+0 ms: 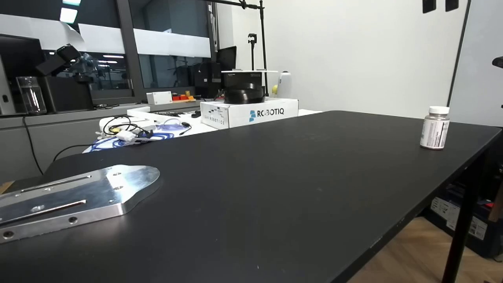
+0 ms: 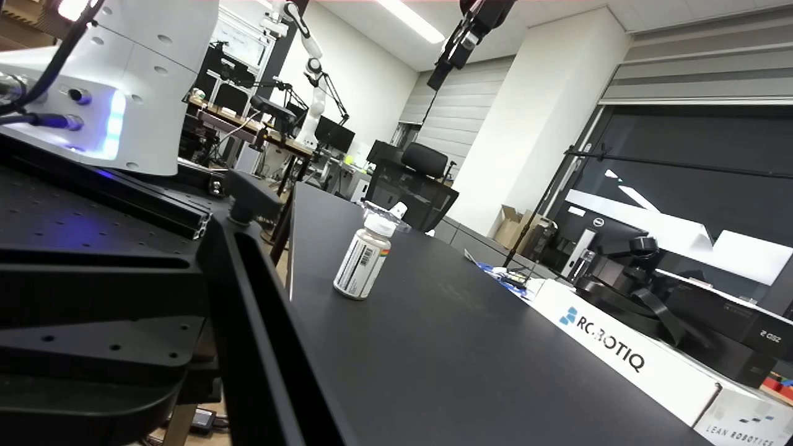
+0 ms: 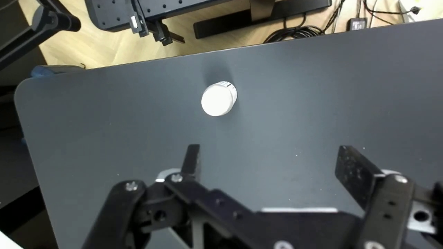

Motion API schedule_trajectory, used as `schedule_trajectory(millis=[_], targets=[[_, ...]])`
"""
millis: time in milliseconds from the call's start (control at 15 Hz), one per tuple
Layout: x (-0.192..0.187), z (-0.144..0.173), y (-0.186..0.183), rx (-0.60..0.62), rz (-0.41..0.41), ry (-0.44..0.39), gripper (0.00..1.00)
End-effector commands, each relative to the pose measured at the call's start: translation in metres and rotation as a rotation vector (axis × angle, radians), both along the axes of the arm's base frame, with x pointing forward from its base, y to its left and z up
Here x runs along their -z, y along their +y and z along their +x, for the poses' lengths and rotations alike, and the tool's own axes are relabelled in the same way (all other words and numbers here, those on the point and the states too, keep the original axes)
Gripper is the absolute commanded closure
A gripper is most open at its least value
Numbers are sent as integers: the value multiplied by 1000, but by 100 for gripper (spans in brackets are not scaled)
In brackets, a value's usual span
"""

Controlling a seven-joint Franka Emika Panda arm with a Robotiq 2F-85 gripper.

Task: Move the bottle forward

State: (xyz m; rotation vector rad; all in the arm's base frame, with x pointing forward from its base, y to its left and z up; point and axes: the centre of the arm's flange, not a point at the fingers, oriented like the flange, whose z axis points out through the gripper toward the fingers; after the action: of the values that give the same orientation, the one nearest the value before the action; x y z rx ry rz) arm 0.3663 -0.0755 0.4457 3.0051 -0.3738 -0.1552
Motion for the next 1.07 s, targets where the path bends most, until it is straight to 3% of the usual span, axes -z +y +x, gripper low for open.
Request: schedule_trajectory(millis=[0,133,400,667,1000], targets=[[34,-33,-26,69,58,-104,0],[55,-35,-43,154,86,-195,0],[83,-28,-71,354,173,-277,0],[103,-20,-83,489,187,-263,0],[129,-27,-105,645,137,-170,0]])
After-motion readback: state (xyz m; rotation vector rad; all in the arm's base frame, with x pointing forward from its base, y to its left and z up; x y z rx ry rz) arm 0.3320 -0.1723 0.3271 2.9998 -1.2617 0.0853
